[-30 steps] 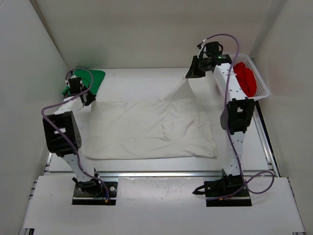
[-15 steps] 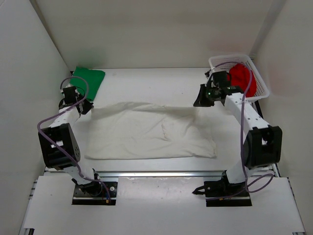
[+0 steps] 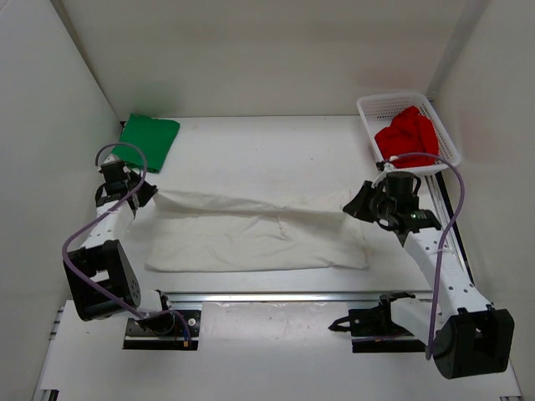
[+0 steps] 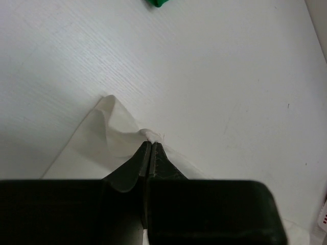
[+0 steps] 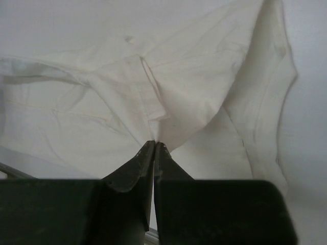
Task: Fold and stack the t-shirts
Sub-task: Fold the other side of the tshirt into a rectangle
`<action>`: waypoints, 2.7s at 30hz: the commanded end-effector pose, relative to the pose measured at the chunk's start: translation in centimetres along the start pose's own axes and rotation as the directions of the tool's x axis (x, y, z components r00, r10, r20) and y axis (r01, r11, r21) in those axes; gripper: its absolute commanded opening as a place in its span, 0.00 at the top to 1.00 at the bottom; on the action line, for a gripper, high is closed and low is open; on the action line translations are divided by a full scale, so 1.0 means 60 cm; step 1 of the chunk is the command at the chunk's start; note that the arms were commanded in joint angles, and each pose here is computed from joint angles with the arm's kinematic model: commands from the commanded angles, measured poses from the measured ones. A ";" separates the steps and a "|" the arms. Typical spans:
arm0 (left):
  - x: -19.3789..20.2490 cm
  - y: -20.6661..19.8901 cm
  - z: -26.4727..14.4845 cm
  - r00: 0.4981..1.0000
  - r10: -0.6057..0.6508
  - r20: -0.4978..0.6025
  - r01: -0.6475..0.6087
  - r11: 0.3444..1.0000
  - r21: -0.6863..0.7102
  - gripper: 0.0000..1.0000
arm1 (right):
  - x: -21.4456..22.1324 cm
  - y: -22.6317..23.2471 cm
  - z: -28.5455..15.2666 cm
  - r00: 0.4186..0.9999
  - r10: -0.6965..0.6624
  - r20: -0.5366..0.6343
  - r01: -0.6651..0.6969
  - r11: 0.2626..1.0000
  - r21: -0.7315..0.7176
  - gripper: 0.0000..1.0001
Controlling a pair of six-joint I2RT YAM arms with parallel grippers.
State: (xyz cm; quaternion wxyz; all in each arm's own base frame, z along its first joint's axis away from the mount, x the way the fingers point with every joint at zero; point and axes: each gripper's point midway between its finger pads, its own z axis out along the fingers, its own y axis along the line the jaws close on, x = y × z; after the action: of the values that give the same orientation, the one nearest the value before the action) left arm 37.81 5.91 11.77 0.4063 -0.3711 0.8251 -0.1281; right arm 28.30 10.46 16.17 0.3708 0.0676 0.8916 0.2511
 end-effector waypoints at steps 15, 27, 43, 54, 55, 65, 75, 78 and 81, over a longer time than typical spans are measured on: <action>0.062 0.110 -0.034 0.987 -0.157 0.020 0.158 0.977 -0.144 0.86 | 0.168 -0.105 0.021 0.960 0.275 0.051 -0.277 0.960 0.043 0.97; 0.010 -0.022 -0.091 0.985 -0.083 0.149 0.072 0.995 0.072 0.72 | 0.095 -0.036 0.006 0.990 0.081 0.115 -0.086 0.996 0.037 0.95; 0.305 -0.128 -0.106 0.955 0.273 -0.114 -0.204 0.888 0.413 0.70 | 0.029 0.068 0.203 0.977 -0.213 -0.015 0.210 0.972 -0.108 0.57; 0.424 -0.131 -0.150 0.901 0.373 -0.220 -0.204 0.813 0.546 0.72 | 0.067 0.082 0.241 0.947 -0.299 -0.119 0.288 0.953 -0.098 0.58; 0.428 -0.125 -0.148 0.901 0.371 -0.225 -0.199 0.815 0.544 0.72 | 0.070 0.083 0.242 0.943 -0.308 -0.126 0.297 0.950 -0.102 0.57; 0.441 -0.129 -0.162 0.901 0.362 -0.238 -0.160 0.788 0.595 0.74 | 0.121 0.072 0.231 0.934 -0.303 -0.188 0.289 0.952 -0.101 0.88; 0.455 -0.133 -0.170 0.904 0.342 -0.257 -0.114 0.771 0.626 0.74 | 0.193 0.124 0.145 0.922 -0.325 -0.212 0.309 0.945 -0.103 1.00; 0.455 -0.139 -0.173 0.906 0.340 -0.253 -0.108 0.763 0.637 0.74 | 0.209 0.119 0.127 0.928 -0.306 -0.213 0.303 0.952 -0.044 1.00; 0.455 -0.142 -0.175 0.909 0.332 -0.251 -0.101 0.760 0.642 0.75 | 0.235 0.128 0.118 0.936 -0.271 -0.224 0.269 0.962 -0.040 1.00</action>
State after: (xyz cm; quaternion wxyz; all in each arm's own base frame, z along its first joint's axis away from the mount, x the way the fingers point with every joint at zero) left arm 23.41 -19.95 6.45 0.3567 -0.0941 0.8449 -0.3874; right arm 23.24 25.03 7.52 0.2969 -0.1328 0.9174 0.2293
